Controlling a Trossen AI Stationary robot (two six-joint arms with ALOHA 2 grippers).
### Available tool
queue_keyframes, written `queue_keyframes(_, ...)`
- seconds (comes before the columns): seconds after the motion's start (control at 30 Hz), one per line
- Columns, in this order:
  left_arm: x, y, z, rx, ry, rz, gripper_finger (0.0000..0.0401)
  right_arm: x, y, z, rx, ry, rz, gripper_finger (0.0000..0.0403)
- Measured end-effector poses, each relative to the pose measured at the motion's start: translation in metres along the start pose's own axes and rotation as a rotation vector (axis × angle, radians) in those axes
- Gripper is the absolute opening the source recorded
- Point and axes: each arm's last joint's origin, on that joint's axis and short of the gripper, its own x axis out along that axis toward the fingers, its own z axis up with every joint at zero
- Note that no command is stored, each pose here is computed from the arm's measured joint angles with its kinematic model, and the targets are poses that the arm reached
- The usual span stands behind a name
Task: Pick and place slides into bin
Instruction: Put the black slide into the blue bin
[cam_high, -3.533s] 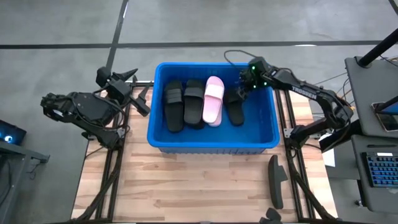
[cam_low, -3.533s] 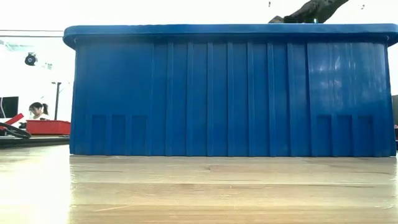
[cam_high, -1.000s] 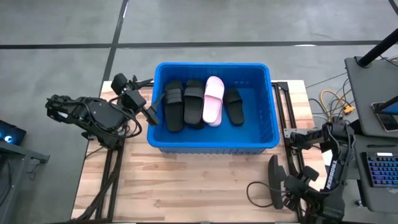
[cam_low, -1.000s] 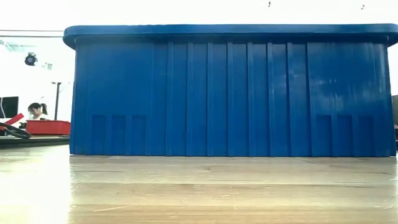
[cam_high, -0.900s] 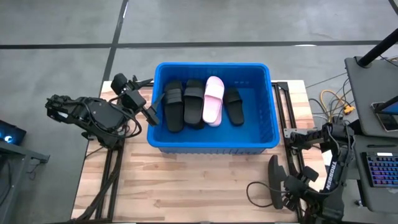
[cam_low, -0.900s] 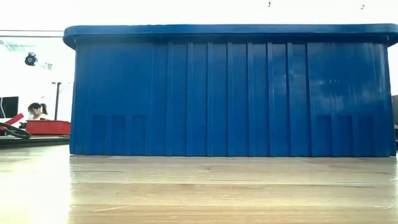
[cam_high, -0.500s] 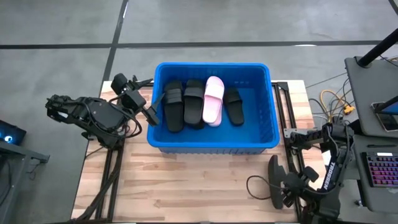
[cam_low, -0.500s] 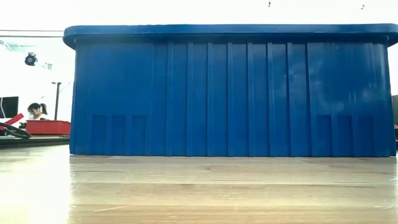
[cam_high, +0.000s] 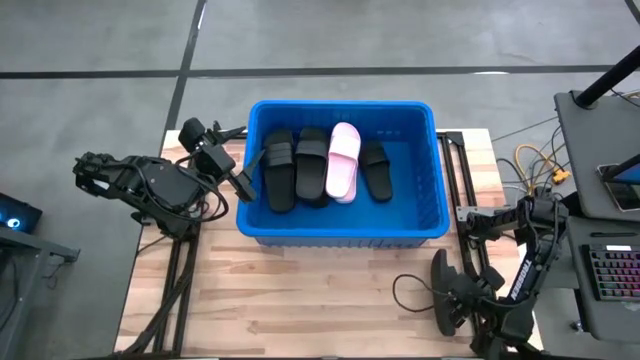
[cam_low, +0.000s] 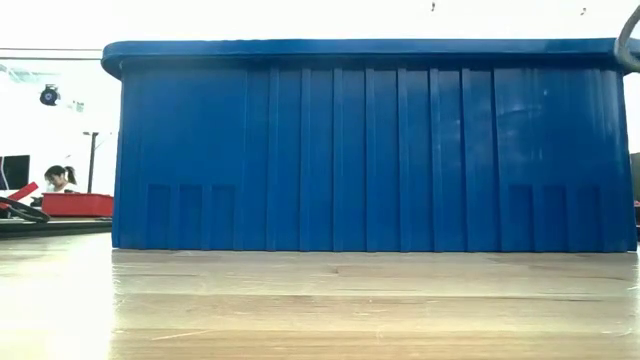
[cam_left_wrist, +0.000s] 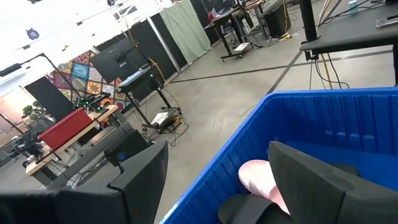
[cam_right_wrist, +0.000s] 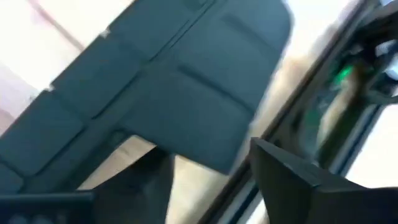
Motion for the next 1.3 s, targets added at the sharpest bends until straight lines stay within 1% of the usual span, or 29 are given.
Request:
queue_keyframes(0.1, 0.0, 0.0, 0.0, 0.001, 0.0, 0.0, 0.0262, 0.003, 0.003, -0.001, 0.007, 0.041, 0.012, 0.0137)
queue_keyframes(0.23, 0.0, 0.0, 0.0, 0.001, 0.0, 0.0, 0.0262, 0.001, 0.005, 0.001, 0.015, 0.054, 0.016, 0.0032)
queue_keyframes(0.27, 0.0, 0.0, 0.0, 0.001, 0.0, 0.0, 0.0262, -0.001, 0.007, 0.002, 0.012, 0.064, 0.018, 0.0023)
queue_keyframes(0.4, 0.0, 0.0, 0.0, 0.003, 0.001, -0.001, 0.0262, -0.007, 0.01, 0.006, 0.011, 0.077, 0.017, 0.0012)
queue_keyframes(0.53, 0.0, 0.0, 0.0, 0.002, 0.0, -0.001, 0.0262, -0.023, 0.012, 0.009, 0.018, 0.083, 0.033, 0.001)
queue_keyframes(0.67, 0.0, 0.0, 0.0, 0.002, 0.0, -0.001, 0.0262, -0.047, 0.012, 0.013, 0.016, 0.086, 0.047, 0.0009)
queue_keyframes(0.83, 0.0, 0.0, 0.0, 0.002, 0.0, -0.001, 0.0262, -0.086, 0.01, 0.025, 0.044, 0.035, 0.106, 0.0009)
queue_keyframes(0.9, 0.0, 0.0, 0.0, 0.002, 0.0, -0.001, 0.0262, -0.102, 0.011, 0.032, 0.058, 0.019, 0.161, 0.0009)
queue_keyframes(0.97, 0.0, 0.0, 0.0, 0.002, 0.0, 0.0, 0.0262, -0.115, 0.013, 0.039, 0.06, -0.021, 0.255, 0.0009)
queue_keyframes(1.13, 0.0, 0.0, 0.0, 0.002, 0.0, 0.0, 0.0262, -0.143, 0.015, 0.067, 0.093, -0.188, 0.435, 0.0009)
queue_keyframes(1.23, 0.001, -0.001, 0.0, 0.004, 0.001, -0.001, 0.0262, -0.152, 0.017, 0.091, 0.087, -0.301, 0.481, 0.0009)
queue_keyframes(1.3, 0.001, -0.002, 0.0, 0.006, 0.002, -0.001, 0.0262, -0.157, 0.019, 0.11, 0.056, -0.37, 0.482, 0.0009)
